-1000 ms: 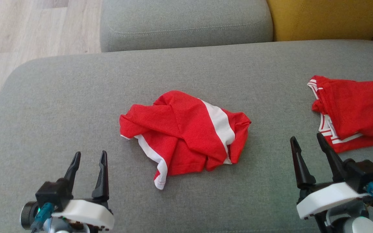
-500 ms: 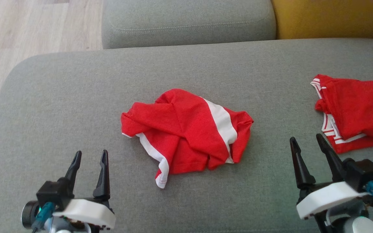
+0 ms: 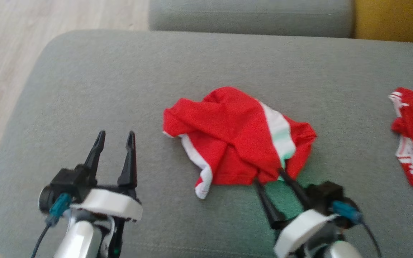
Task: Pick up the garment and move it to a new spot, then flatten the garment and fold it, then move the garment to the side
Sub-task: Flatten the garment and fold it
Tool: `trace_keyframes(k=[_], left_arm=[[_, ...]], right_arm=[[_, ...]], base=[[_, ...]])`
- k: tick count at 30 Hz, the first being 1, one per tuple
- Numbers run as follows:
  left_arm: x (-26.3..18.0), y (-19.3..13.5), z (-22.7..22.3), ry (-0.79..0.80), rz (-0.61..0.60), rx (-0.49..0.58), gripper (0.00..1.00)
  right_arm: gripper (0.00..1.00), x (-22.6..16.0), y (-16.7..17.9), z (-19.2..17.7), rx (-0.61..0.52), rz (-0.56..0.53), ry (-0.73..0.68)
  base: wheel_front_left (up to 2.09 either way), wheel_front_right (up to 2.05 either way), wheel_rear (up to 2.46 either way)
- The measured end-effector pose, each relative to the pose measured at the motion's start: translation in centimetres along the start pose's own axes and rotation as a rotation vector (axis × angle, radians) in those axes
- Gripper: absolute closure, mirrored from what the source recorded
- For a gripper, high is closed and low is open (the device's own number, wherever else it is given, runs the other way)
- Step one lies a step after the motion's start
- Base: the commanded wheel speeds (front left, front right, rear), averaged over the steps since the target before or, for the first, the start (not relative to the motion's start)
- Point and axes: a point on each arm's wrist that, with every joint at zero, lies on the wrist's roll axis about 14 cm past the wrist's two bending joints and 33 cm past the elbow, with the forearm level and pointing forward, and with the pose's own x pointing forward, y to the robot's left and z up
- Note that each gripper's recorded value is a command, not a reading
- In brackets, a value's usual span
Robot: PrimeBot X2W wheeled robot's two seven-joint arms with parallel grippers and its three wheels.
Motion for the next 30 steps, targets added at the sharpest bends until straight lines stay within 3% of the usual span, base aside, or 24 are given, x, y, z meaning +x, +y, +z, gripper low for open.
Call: trace_keyframes(k=[8, 14, 15, 16, 17, 23, 30], left_arm=[[0.2, 2.0, 1.3, -0.039, 0.076, -0.001, 0.00], [-0.5, 3.6, 1.3, -0.037, 0.133, 0.011, 0.00], [-0.6, 3.8, 1.2, -0.033, 0.141, 0.016, 0.00], [-0.6, 4.1, 1.1, -0.030, 0.150, 0.018, 0.00], [-0.6, 4.3, 1.1, -0.029, 0.155, 0.020, 0.00], [0.1, 3.9, 0.9, -0.031, 0.139, 0.021, 0.00], [1.5, 2.2, 0.6, -0.033, 0.077, 0.014, 0.00]], right_arm=[[0.00, 3.8, 7.2, -4.7, -0.023, 0.276, 0.178], [0.00, 5.2, 8.5, -7.9, -0.059, 0.348, 0.288], [0.31, 5.5, 8.5, -8.0, -0.056, 0.350, 0.294], [0.71, 5.7, 8.4, -8.1, -0.060, 0.351, 0.296], [1.00, 6.0, 8.3, -8.1, -0.061, 0.351, 0.295], [1.00, 6.4, 6.6, -7.2, -0.050, 0.298, 0.262], [1.00, 6.6, 3.2, -3.2, -0.023, 0.187, 0.125]], base=[[0.00, 0.00, 0.00], [0.00, 0.00, 0.00], [0.00, 0.00, 0.00], [0.00, 0.00, 0.00], [0.00, 0.00, 0.00], [0.00, 0.00, 0.00], [0.00, 0.00, 0.00]])
